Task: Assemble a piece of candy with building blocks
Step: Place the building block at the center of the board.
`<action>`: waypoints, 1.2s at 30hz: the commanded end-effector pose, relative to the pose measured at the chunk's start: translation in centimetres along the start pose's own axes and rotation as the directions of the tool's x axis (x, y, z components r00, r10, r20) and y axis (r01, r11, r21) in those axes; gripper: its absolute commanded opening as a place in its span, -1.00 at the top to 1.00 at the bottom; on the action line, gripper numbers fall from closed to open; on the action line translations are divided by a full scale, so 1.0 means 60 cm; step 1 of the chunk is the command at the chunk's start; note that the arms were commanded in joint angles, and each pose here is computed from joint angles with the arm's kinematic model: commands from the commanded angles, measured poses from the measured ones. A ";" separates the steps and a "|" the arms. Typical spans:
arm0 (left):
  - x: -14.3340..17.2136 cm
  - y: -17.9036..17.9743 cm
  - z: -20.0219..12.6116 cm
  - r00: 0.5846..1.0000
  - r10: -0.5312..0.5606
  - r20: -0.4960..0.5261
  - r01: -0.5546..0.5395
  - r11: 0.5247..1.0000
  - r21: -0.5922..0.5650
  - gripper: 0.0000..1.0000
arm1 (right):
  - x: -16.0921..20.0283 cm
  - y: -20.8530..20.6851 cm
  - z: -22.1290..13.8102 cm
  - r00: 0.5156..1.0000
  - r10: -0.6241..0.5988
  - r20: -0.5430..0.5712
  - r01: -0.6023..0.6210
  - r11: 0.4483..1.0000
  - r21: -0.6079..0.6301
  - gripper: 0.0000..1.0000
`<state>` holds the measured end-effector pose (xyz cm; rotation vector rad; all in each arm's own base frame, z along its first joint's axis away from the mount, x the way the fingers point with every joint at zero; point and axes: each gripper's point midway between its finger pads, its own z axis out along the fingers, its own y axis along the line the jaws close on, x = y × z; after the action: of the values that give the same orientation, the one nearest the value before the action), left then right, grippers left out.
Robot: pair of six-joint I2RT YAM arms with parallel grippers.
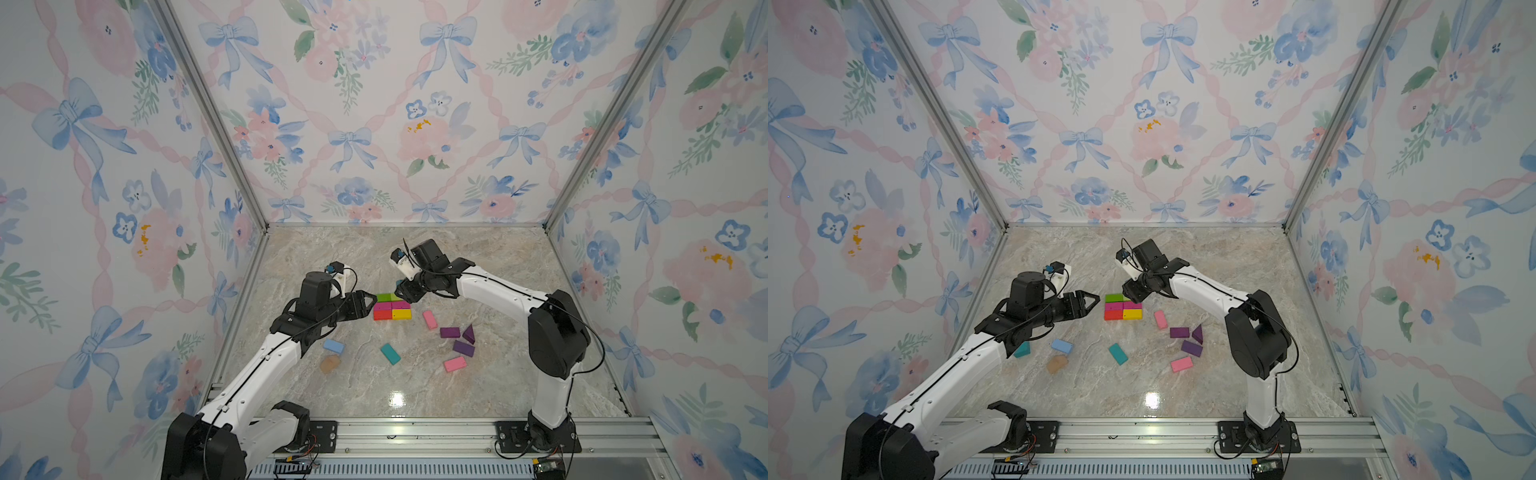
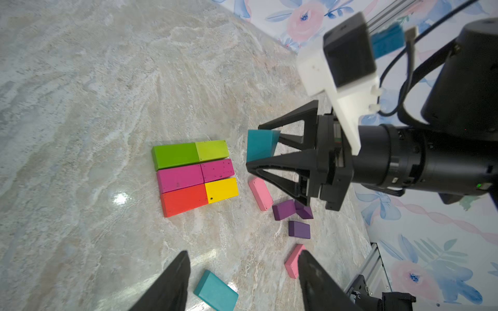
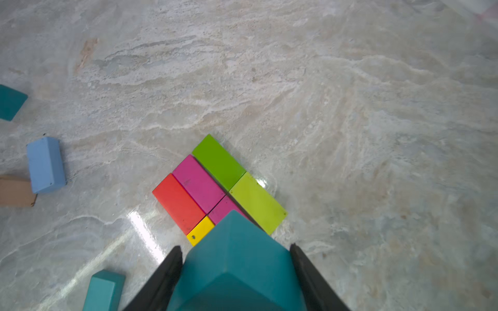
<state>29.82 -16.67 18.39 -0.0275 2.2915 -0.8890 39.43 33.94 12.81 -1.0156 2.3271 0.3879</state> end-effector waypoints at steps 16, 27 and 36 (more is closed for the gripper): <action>0.015 0.039 0.005 0.996 0.090 0.007 -0.088 0.990 -0.107 -0.33 | 0.019 -0.121 0.136 0.928 0.207 -0.309 -0.152 0.970 0.191 0.05; 0.019 0.046 0.012 0.995 0.096 -0.009 -0.096 0.988 -0.117 -0.33 | 0.063 -0.118 0.176 0.905 0.206 -0.371 -0.139 0.970 0.200 0.04; 0.038 0.059 0.014 0.997 0.077 -0.023 -0.079 0.988 -0.129 -0.34 | 0.074 -0.124 0.195 0.902 0.215 -0.375 -0.146 0.968 0.205 -0.09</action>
<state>29.44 -15.14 14.82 -0.0011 2.3471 -0.7212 47.22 32.36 2.73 -0.8626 2.7301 0.0779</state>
